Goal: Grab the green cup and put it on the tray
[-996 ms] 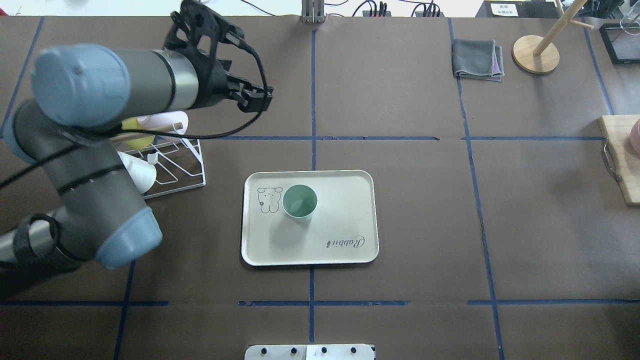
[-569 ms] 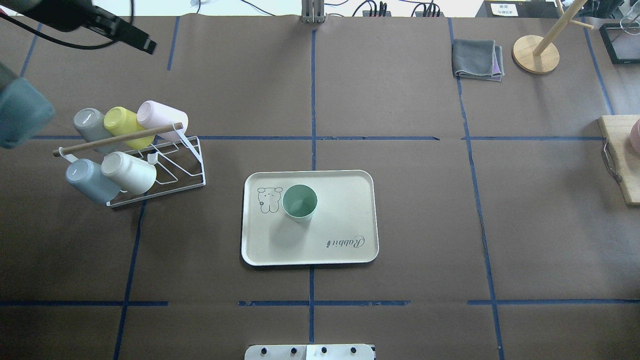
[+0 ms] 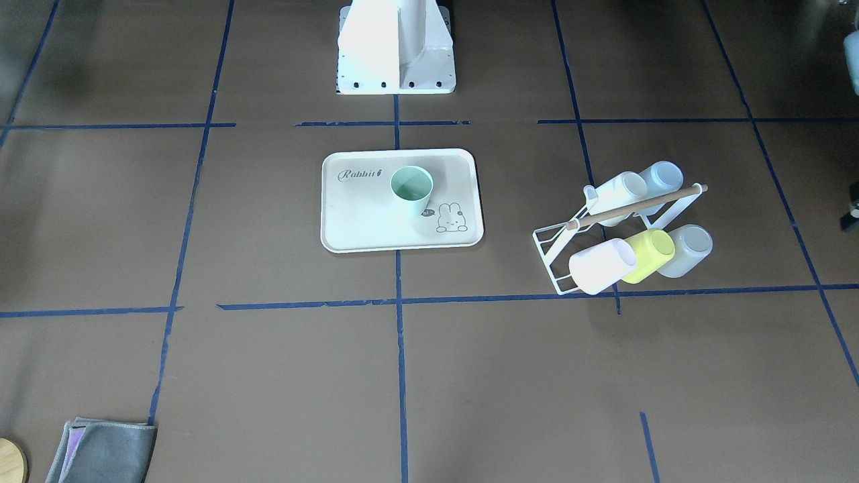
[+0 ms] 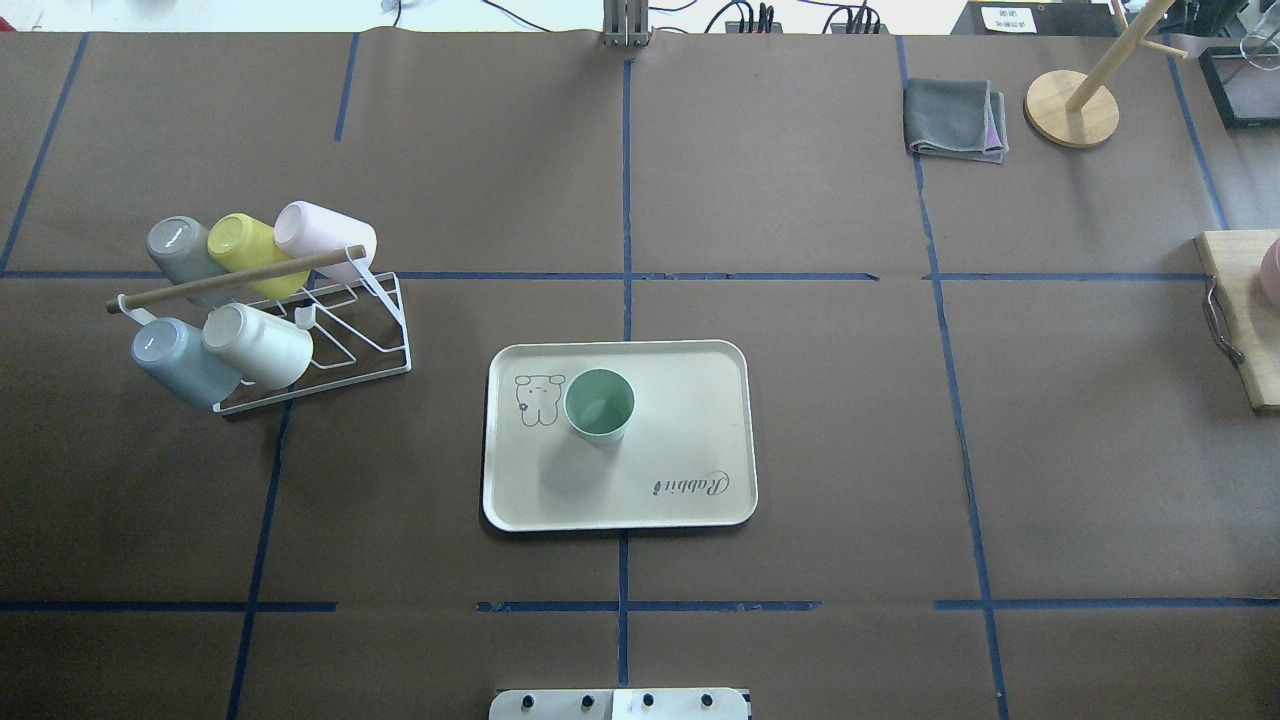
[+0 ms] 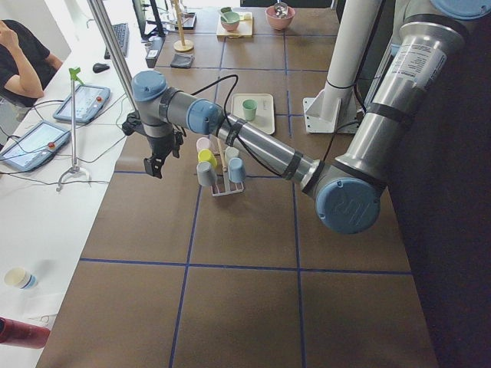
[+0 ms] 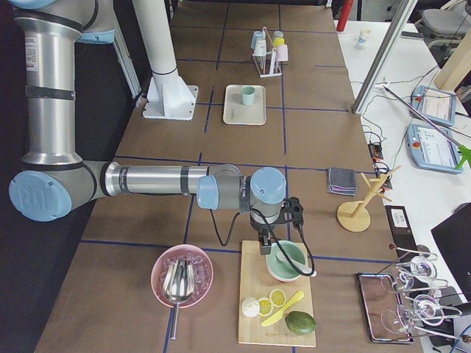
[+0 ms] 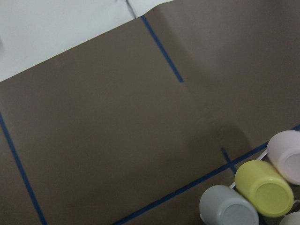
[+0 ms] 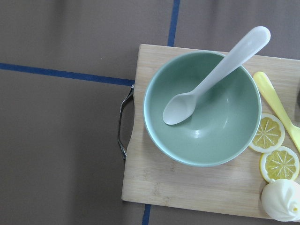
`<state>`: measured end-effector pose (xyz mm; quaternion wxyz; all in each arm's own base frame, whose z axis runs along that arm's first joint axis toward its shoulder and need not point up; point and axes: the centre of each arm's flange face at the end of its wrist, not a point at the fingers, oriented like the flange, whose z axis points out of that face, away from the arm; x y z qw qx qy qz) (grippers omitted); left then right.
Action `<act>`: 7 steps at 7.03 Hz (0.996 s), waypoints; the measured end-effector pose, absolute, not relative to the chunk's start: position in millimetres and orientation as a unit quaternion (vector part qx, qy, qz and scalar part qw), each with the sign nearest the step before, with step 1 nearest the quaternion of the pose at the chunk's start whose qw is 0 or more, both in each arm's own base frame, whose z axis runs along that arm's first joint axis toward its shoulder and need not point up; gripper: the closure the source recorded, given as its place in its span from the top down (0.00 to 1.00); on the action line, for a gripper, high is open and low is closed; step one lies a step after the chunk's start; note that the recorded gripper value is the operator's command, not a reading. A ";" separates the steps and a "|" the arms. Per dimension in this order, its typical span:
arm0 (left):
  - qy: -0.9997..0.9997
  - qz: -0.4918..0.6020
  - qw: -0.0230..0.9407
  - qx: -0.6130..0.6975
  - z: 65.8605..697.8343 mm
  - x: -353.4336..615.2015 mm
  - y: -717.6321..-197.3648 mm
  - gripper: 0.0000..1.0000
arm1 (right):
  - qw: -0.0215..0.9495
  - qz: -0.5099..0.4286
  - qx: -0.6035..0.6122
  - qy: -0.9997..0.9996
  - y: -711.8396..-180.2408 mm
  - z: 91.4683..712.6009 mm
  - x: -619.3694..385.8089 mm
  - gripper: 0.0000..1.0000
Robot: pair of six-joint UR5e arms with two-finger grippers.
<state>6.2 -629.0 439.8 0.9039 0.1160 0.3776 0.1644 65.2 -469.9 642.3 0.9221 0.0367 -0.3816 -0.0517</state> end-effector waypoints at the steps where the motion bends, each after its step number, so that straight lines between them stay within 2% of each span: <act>1: 0.376 0.170 0.906 0.092 492.3 -19.3 -620.0 1.00 | 0.922 -0.050 0.033 -0.382 -470.4 647.3 65.4 1.00; 4: 0.386 0.155 0.909 0.019 623.5 -46.2 -547.9 1.00 | 0.918 -0.047 0.029 -0.392 -471.0 649.5 64.1 1.00; 7: 0.388 0.112 0.915 0.000 649.6 -55.0 -523.0 1.00 | 0.917 -0.047 0.029 -0.396 -471.3 649.5 63.5 1.00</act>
